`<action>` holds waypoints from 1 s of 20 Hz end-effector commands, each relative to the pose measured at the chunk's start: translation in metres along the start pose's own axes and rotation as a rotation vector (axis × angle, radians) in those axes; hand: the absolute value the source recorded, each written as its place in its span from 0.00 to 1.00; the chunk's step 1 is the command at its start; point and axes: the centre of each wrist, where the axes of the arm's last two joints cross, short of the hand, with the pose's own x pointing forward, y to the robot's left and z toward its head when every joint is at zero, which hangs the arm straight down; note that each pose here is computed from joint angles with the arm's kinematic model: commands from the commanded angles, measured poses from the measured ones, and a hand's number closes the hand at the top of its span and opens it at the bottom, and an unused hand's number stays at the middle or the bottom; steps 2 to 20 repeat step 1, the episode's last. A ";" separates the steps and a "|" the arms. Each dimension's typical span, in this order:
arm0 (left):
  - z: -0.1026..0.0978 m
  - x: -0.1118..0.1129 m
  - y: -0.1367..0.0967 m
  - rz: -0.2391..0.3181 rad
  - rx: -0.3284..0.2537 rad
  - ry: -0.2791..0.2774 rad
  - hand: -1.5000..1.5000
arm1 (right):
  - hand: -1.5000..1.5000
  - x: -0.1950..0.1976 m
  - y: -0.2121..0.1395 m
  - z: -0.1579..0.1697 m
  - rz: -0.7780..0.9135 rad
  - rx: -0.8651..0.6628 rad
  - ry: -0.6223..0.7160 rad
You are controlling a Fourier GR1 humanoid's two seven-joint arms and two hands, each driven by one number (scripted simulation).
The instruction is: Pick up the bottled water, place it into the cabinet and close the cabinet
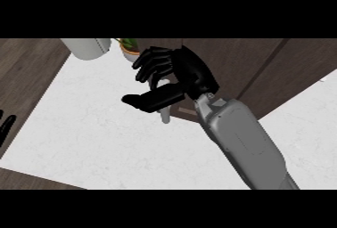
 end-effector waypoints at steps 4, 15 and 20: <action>0.003 -0.006 -0.004 0.022 -0.002 -0.003 0.00 | 0.00 0.019 -0.020 -0.029 -0.056 -0.160 -0.052; 0.003 -0.006 -0.004 0.022 -0.002 -0.003 0.00 | 0.00 0.019 -0.020 -0.029 -0.056 -0.160 -0.052; 0.003 -0.006 -0.004 0.022 -0.002 -0.003 0.00 | 0.00 0.019 -0.020 -0.029 -0.056 -0.160 -0.052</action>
